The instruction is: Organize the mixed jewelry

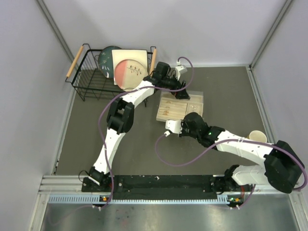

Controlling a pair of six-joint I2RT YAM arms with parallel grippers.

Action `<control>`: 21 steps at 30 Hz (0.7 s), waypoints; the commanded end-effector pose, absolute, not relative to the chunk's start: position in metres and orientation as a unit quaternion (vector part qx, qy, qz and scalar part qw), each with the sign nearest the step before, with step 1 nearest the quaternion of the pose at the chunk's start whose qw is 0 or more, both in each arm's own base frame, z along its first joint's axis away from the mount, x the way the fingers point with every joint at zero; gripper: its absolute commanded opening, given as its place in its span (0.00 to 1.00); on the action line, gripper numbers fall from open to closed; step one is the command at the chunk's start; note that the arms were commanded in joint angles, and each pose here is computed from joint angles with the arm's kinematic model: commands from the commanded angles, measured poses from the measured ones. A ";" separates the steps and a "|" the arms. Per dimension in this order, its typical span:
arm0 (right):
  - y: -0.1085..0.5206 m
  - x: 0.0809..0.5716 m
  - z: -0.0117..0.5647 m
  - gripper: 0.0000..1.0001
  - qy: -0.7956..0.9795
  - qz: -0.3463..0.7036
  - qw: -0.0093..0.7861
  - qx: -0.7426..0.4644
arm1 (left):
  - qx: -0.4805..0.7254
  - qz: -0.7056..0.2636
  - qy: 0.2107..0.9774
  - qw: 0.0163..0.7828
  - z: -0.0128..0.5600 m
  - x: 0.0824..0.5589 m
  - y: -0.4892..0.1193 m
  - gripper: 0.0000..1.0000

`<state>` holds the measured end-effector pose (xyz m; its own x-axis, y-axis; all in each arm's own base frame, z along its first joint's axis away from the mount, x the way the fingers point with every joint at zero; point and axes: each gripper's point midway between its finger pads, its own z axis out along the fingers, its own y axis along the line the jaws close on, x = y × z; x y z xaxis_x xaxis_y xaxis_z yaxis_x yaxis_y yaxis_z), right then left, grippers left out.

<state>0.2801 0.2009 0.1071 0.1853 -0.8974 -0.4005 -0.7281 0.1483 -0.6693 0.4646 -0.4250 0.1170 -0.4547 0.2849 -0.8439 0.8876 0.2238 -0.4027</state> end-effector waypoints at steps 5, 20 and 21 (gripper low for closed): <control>0.204 0.342 0.202 0.22 0.607 -0.183 0.536 -0.557 | 0.404 -0.483 0.724 0.281 0.099 0.447 -0.422 0.96; 0.196 0.348 0.195 0.29 0.634 -0.181 0.516 -0.546 | 0.407 -0.486 0.720 0.283 0.106 0.444 -0.421 0.95; 0.195 0.343 0.199 0.30 0.637 -0.173 0.517 -0.545 | 0.407 -0.485 0.720 0.285 0.107 0.444 -0.421 0.95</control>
<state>0.3451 0.1971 0.1710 0.1420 -0.9050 -0.4011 -0.5257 0.2744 -0.8052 0.4567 -0.4243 0.1158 -0.4686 0.2912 -0.8340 0.8815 0.2156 -0.4200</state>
